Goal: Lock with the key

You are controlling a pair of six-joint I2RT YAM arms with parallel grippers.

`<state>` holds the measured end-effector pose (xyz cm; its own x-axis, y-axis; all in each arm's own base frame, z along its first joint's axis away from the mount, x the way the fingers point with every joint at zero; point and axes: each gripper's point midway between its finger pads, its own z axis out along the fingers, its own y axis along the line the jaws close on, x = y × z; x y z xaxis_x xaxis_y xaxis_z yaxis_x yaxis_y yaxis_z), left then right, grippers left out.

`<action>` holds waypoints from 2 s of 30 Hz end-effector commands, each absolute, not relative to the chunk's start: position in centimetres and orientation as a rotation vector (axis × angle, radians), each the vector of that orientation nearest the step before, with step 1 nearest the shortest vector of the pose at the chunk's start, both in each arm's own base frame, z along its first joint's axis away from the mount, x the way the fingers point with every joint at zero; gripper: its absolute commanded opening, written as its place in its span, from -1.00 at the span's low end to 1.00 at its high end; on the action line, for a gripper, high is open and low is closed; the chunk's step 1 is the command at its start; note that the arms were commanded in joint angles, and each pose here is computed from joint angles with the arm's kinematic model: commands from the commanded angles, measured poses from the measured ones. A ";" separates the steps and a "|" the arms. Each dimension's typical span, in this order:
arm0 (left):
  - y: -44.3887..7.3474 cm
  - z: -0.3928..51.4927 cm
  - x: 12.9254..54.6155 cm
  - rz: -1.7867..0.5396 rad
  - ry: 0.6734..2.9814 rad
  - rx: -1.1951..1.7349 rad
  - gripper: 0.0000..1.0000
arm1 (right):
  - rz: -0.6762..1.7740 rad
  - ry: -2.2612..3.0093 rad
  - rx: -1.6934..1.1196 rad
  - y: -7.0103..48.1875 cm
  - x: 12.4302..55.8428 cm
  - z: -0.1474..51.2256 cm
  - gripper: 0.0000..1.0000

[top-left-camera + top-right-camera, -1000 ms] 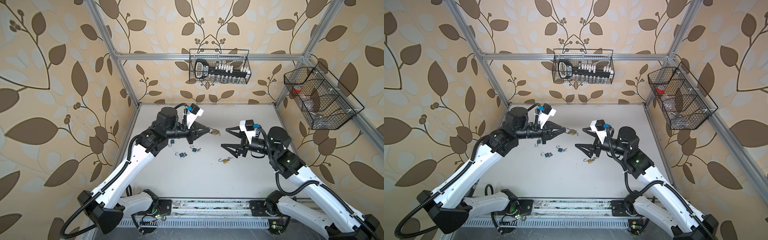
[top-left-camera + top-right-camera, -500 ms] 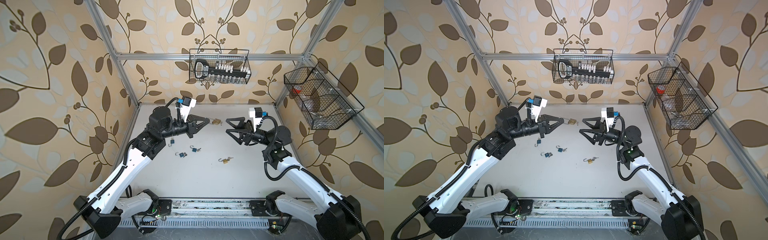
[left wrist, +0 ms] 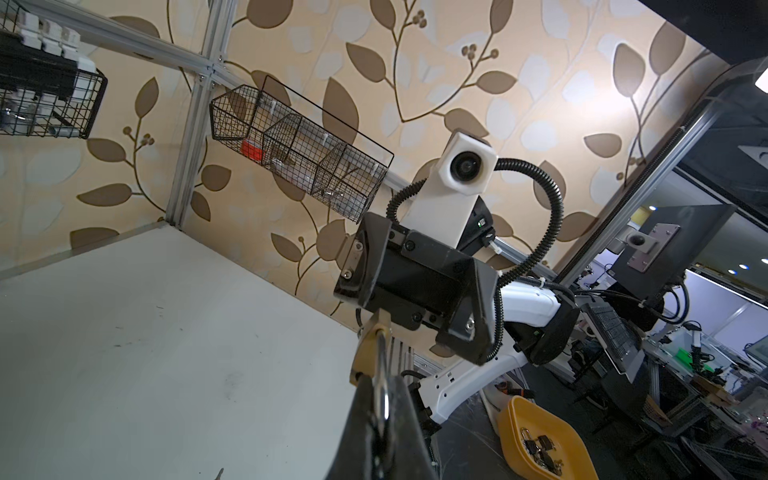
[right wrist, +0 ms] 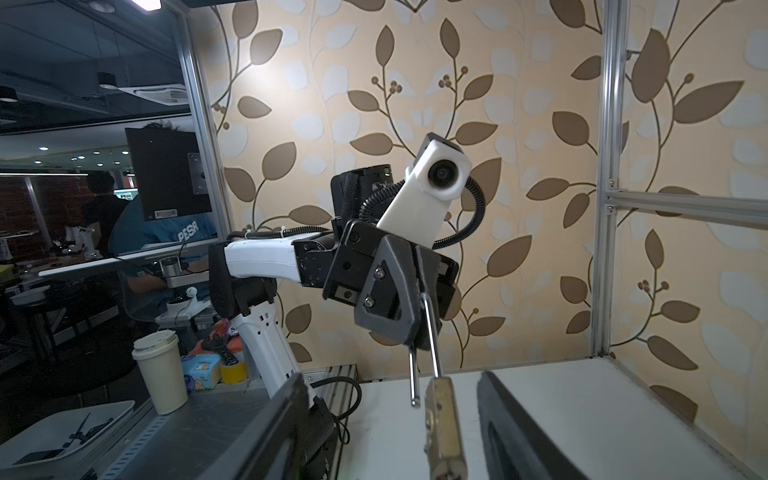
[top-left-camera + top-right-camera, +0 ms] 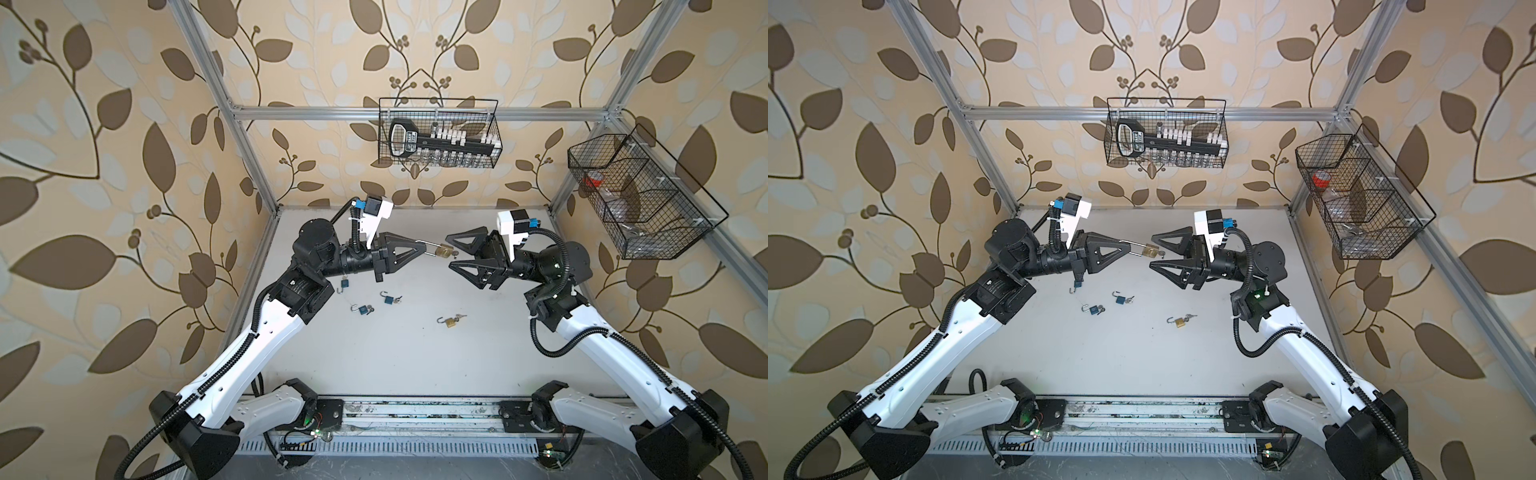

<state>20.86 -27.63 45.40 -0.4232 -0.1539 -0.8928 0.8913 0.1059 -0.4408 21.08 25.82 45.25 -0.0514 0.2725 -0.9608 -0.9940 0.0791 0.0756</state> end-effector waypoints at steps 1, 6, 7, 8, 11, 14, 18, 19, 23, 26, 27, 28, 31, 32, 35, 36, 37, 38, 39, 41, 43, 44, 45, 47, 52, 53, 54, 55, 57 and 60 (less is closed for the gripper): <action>-26.7 48.9 18.1 -1.484 1.310 0.846 -1.00 | 1.276 1.095 -0.933 25.9 21.0 45.3 0.19; -26.7 48.8 17.9 -1.482 1.307 0.853 -1.00 | 1.287 1.104 -0.923 26.0 20.9 45.2 -0.01; -26.7 48.8 17.9 -1.483 1.304 0.858 -1.00 | 1.293 1.102 -0.927 26.1 20.8 45.3 -0.03; -26.7 48.8 17.7 -1.486 1.303 0.864 -1.00 | 1.297 1.105 -0.923 26.1 20.8 45.2 -0.07; -26.6 48.8 17.5 -1.482 1.297 0.875 -1.00 | 1.306 1.102 -0.922 26.2 20.7 45.5 -0.16; -26.6 48.8 17.4 -1.479 1.297 0.876 -1.00 | 1.320 1.091 -0.931 26.3 20.3 45.8 -0.23; -26.6 48.9 17.4 -1.482 1.295 0.879 -1.00 | 1.325 1.082 -0.931 26.4 20.2 46.1 -0.25; -26.6 48.8 17.4 -1.482 1.295 0.880 -1.00 | 1.325 1.083 -0.929 26.4 20.2 46.1 -0.26; -26.6 48.7 17.4 -1.479 1.299 0.881 -1.00 | 1.337 1.075 -0.929 26.5 20.1 46.3 -0.28; -26.6 48.6 17.4 -1.478 1.299 0.882 -1.00 | 1.344 1.070 -0.928 26.5 19.9 46.4 -0.29; -26.6 48.7 17.4 -1.478 1.299 0.883 -1.00 | 1.344 1.070 -0.924 26.4 19.9 46.5 -0.29; -26.7 48.6 17.4 -1.479 1.301 0.885 -1.00 | 1.343 1.069 -0.920 26.4 20.0 46.5 -0.29; -26.7 48.5 17.3 -1.479 1.299 0.889 -1.00 | 1.343 1.065 -0.910 26.4 20.0 46.7 -0.31; -26.7 48.5 17.3 -1.479 1.300 0.889 -1.00 | 1.344 1.065 -0.911 26.4 20.0 46.7 -0.32; -26.7 48.4 17.3 -1.480 1.304 0.889 -1.00 | 1.345 1.069 -0.905 26.5 20.2 46.8 -0.37; -26.7 48.5 17.3 -1.478 1.301 0.890 -1.00 | 1.347 1.068 -0.907 26.5 20.2 46.8 -0.39; -26.7 48.4 17.3 -1.478 1.304 0.890 -1.00 | 1.349 1.071 -0.907 26.5 20.2 46.7 -0.42; -26.7 48.4 17.4 -1.476 1.306 0.888 -1.00 | 1.351 1.072 -0.906 26.6 20.3 46.7 -0.45; -26.7 48.4 17.3 -1.474 1.306 0.890 -1.00 | 1.352 1.072 -0.906 26.6 20.3 46.7 -0.48; -26.7 48.2 17.4 -1.474 1.312 0.888 -1.00 | 1.357 1.078 -0.905 26.7 20.3 46.5 -0.53; -26.7 48.2 17.4 -1.470 1.312 0.888 -1.00 | 1.364 1.079 -0.905 26.7 20.3 46.4 -0.57; -26.7 48.2 17.5 -1.466 1.313 0.886 -1.00 | 1.369 1.079 -0.905 26.7 20.3 46.4 -0.59; -26.7 48.2 17.5 -1.464 1.314 0.885 -1.00 | 1.373 1.079 -0.903 26.7 20.2 46.4 -0.62; -26.7 48.2 17.5 -1.460 1.312 0.885 -1.00 | 1.381 1.072 -0.903 26.6 20.0 46.6 -0.71; -26.7 48.2 17.6 -1.454 1.314 0.885 -1.00 | 1.386 1.063 -0.901 26.3 19.5 46.9 -0.88; -26.7 48.2 17.6 -1.452 1.315 0.884 -1.00 | 1.387 1.062 -0.899 26.3 19.5 46.9 -0.93; -26.7 48.2 17.6 -1.451 1.314 0.885 -1.00 | 1.391 1.065 -0.900 26.3 19.5 46.9 -0.97; -26.7 48.2 17.6 -1.447 1.316 0.886 -1.00 | 1.397 1.068 -0.901 26.3 19.4 46.8 -1.00; -26.6 48.2 17.6 -1.437 1.322 0.887 -1.00 | 1.411 1.082 -0.896 26.3 19.3 46.7 -1.00; -26.6 48.5 17.6 -1.403 1.322 0.908 -1.00 | 1.438 1.131 -0.895 26.5 19.5 46.3 -1.00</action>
<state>18.98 -27.11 46.67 -0.3388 -0.1489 -0.9290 0.9340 0.0655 -0.3512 20.63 26.79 44.88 -0.1758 0.2678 -0.9473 -0.9816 0.0256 0.1894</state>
